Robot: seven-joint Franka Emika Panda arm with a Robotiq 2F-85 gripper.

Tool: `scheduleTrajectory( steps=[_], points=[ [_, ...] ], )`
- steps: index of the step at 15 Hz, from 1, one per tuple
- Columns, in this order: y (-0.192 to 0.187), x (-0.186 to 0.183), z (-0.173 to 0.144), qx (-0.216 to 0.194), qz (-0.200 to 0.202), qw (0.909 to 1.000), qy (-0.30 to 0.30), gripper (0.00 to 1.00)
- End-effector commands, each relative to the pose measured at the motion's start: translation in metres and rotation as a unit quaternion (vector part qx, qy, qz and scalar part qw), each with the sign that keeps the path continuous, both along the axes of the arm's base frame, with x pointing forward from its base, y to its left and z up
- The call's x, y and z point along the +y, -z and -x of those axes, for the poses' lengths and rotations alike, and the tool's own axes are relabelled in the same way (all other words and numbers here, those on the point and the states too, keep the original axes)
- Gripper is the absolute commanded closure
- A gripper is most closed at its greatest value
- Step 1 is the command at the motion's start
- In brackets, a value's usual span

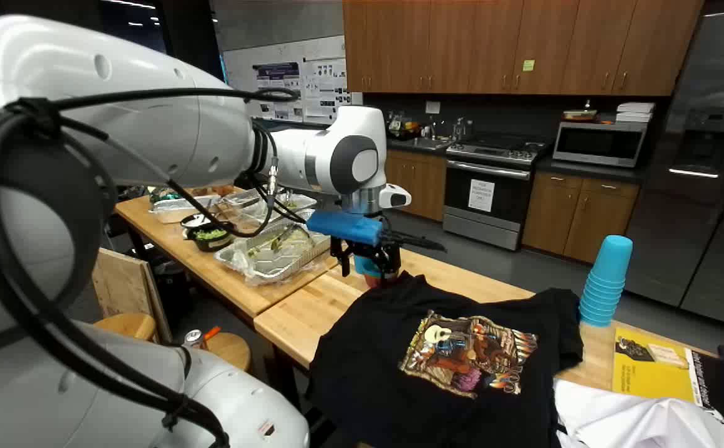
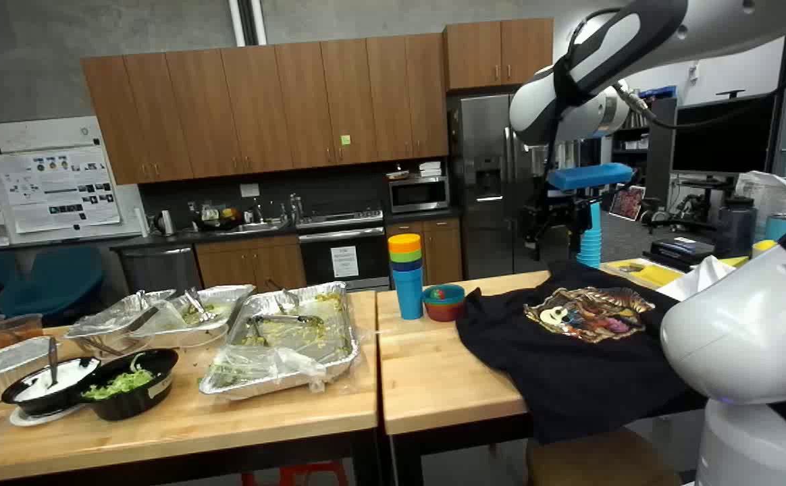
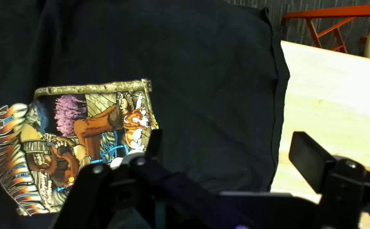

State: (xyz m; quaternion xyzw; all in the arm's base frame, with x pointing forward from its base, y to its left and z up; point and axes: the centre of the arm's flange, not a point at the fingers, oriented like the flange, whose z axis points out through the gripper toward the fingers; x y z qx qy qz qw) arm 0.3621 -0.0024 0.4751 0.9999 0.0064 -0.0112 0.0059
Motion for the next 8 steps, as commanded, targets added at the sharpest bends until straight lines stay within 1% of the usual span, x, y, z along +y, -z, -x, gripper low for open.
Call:
scheduleTrajectory(
  steps=[1, 3, 4, 8],
  points=[
    [0.0, 0.0, 0.0, 0.0, 0.0, 1.0, 0.0, 0.0],
    [0.001, -0.0004, -0.0009, 0.015, -0.005, 0.9999, -0.003, 0.0],
    [0.0009, 0.0, 0.0004, 0.003, 0.0, 1.0, 0.0, 0.0],
    [0.0029, 0.0, 0.0005, 0.008, 0.0, 1.0, 0.0, 0.0]
  ],
)
